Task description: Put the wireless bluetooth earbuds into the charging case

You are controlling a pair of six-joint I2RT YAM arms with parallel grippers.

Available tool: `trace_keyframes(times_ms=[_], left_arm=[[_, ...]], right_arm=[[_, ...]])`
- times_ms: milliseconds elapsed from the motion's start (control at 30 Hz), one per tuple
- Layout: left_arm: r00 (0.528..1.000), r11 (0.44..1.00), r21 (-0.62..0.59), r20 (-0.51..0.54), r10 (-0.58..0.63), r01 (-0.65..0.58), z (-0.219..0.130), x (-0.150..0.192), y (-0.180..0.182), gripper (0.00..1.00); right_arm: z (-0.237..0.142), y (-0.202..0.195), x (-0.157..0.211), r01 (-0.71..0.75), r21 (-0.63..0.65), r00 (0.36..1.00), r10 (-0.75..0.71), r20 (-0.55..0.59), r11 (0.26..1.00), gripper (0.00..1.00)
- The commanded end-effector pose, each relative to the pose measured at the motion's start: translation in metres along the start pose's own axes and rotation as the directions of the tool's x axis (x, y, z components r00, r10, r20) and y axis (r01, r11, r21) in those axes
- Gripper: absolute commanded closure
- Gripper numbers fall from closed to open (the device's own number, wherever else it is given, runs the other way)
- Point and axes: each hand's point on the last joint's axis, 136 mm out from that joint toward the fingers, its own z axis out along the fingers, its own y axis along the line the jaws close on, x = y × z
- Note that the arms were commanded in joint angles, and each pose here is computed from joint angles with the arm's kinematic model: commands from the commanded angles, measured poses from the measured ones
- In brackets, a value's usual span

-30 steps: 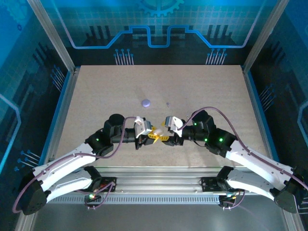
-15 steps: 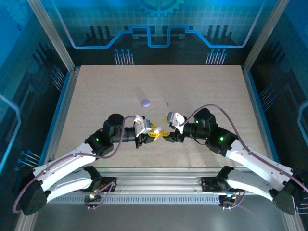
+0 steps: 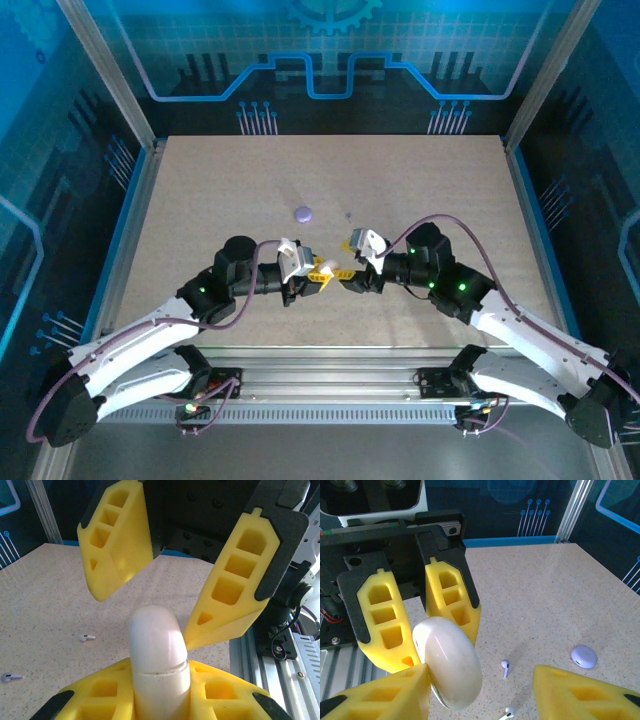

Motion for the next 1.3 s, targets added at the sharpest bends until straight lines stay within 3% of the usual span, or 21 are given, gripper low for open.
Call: trace_keyframes(times_ms=[0,533,733,933,1133,1267], left_arm=[[1.000,0.994,0.108,0.004,-0.012,0.011,0.000,-0.001,-0.022,0.80],[1.000,0.997,0.076,-0.001,-0.006,0.006,0.000,-0.001,-0.016,0.79],[0.997,0.994,-0.079,0.009,-0.071,0.071,0.000,0.004,0.011,0.79],[0.965,0.940,-0.224,0.119,-0.235,0.257,-0.019,0.011,0.058,0.79],[0.943,0.869,-0.370,0.169,-0.286,0.330,-0.046,0.024,0.095,0.79],[0.928,0.810,-0.453,0.193,-0.318,0.372,-0.064,0.035,0.107,0.79]], right_arm=[[-0.015,-0.039,-0.032,0.015,0.174,0.996,-0.030,0.082,0.985,0.45],[-0.021,-0.036,-0.037,0.023,0.163,0.995,-0.038,0.089,0.986,0.45],[-0.028,-0.030,-0.039,-0.025,0.134,0.997,0.015,0.071,0.991,0.43],[-0.034,-0.041,-0.025,-0.203,0.212,0.977,0.214,-0.027,0.956,0.43],[-0.031,-0.056,0.009,-0.418,0.361,0.851,0.499,-0.167,0.834,0.44],[-0.021,-0.061,0.036,-0.544,0.496,0.664,0.708,-0.239,0.677,0.46]])
